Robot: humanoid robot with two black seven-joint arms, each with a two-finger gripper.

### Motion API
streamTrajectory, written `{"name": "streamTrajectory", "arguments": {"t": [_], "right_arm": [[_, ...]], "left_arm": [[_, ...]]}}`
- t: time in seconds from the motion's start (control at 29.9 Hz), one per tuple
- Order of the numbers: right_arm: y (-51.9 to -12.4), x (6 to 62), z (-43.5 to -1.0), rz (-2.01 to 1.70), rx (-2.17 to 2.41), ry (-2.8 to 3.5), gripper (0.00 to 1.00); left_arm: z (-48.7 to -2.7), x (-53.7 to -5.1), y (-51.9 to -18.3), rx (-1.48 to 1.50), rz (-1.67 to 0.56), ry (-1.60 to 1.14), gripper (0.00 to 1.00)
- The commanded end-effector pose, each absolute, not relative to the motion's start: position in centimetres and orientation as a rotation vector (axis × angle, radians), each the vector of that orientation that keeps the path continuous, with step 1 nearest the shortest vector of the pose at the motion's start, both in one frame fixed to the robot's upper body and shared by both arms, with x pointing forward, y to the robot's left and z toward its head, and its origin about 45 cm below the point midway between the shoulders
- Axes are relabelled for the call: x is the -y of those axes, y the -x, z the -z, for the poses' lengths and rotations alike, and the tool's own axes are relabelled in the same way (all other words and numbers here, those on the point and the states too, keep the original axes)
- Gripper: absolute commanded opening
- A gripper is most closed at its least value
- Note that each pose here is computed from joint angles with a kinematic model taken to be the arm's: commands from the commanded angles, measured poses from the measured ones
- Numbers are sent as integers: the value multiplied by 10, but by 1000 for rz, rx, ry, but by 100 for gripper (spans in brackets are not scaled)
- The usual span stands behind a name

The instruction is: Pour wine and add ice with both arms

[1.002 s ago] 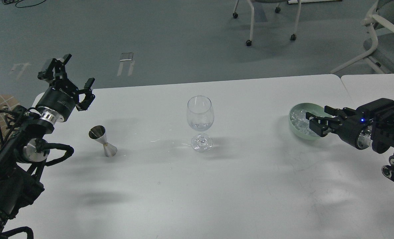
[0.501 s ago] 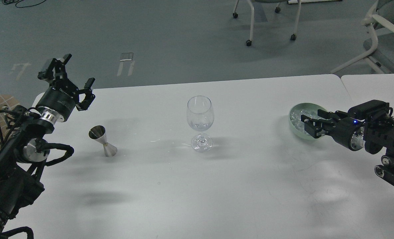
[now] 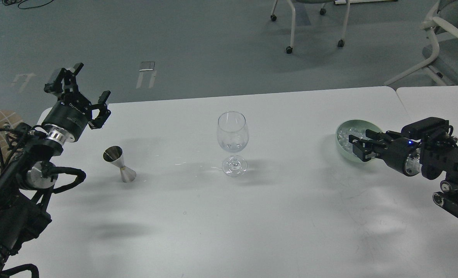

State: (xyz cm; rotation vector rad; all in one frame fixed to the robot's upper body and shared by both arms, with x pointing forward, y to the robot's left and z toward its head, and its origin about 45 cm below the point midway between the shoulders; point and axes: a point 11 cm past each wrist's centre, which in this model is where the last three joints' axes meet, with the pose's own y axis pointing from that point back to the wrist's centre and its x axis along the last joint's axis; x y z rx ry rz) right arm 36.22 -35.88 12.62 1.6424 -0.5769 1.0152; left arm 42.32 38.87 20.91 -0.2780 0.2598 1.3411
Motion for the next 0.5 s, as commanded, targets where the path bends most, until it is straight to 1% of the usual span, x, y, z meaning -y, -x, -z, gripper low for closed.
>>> {"name": "streamTrajectory", "arguments": {"t": [0.0,0.23,0.43,0.47], "right_arm": [[-363,357,-126,-1016,579,-1645,56],[-362,358,-125,-1012,576,-1644,54],[-361,359,-123,-1001,567,-1647,47],[-361,358,-123,-997,563,-1649,44]], "left_arm": [[-209,-389,-423,-260,-1340,278,98],[-209,-389,-423,-260,-1340,278,98],[-209,-389,-423,-260,-1340,278,98],[-209,-388,-423,-260,-1338,279,98]]}}
